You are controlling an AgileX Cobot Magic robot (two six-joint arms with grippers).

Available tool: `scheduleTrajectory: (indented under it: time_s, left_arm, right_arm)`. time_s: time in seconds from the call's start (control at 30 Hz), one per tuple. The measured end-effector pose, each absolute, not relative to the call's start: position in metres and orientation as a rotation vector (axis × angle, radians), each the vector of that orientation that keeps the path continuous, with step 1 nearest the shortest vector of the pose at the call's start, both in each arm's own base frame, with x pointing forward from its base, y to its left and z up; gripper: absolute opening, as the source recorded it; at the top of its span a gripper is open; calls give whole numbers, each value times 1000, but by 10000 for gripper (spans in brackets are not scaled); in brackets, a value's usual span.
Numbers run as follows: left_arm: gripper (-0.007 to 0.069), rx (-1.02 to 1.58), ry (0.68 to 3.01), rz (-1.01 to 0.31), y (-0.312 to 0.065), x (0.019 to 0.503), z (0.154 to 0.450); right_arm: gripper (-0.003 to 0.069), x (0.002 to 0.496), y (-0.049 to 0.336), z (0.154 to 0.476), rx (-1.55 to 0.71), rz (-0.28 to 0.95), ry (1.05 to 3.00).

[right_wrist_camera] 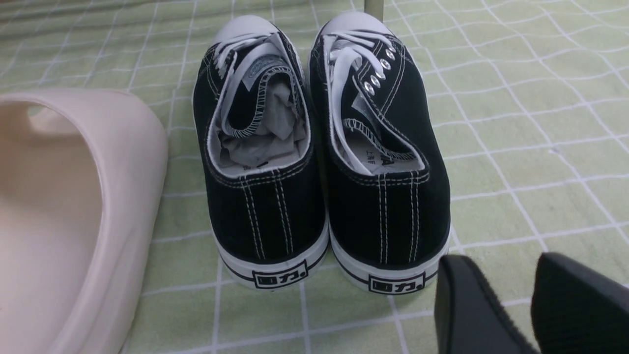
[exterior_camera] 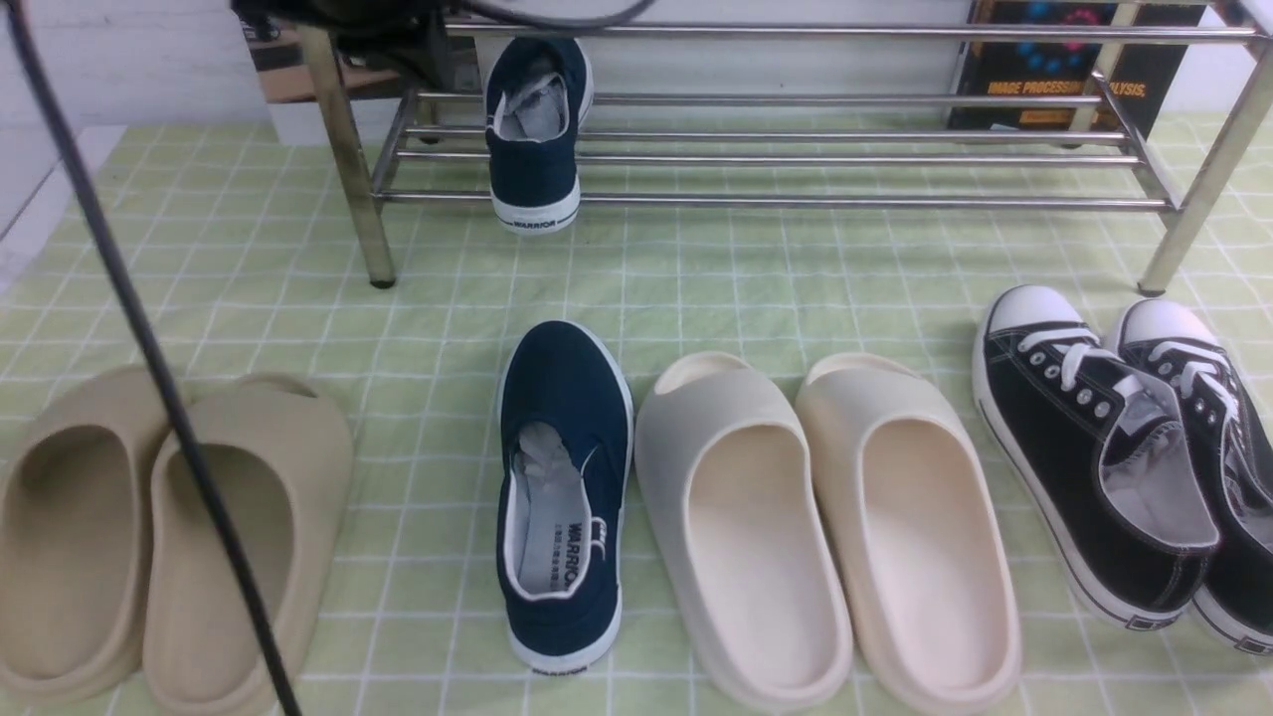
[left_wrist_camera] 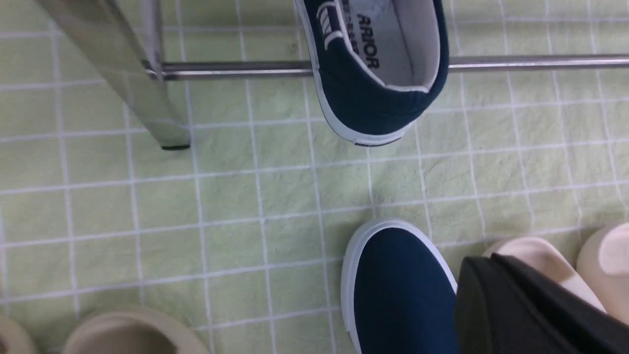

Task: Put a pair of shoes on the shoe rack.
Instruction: Use the left arm to grab the shoe closest to it

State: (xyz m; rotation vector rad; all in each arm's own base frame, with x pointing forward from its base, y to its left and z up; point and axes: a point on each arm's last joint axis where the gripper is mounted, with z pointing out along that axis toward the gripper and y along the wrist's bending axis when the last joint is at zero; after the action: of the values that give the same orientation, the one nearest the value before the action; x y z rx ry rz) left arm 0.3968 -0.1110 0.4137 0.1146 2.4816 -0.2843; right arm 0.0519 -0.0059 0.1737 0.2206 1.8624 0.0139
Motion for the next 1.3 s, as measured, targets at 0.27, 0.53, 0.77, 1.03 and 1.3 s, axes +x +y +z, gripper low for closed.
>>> scheduleTrajectory:
  time_s: [0.27, 0.53, 0.77, 1.03, 1.3]
  left_arm:
    - [-13, 287, 2532, -155, -124, 299, 420]
    - [-13, 327, 2712, -89, -122, 243, 367]
    - [-7, 322, 2877, -82, -124, 237, 313]
    - [230, 244, 2922, -262, -147, 256, 267]
    - [410, 149, 2987, -266, -162, 280, 221]
  right_arm:
    - [239, 52, -6, 174, 221, 14, 1862]
    - [239, 52, -6, 174, 221, 14, 1862]
    - [239, 52, -6, 174, 221, 14, 1862]
    - [239, 52, -6, 174, 221, 14, 1862]
    - [239, 52, -6, 174, 221, 14, 1862]
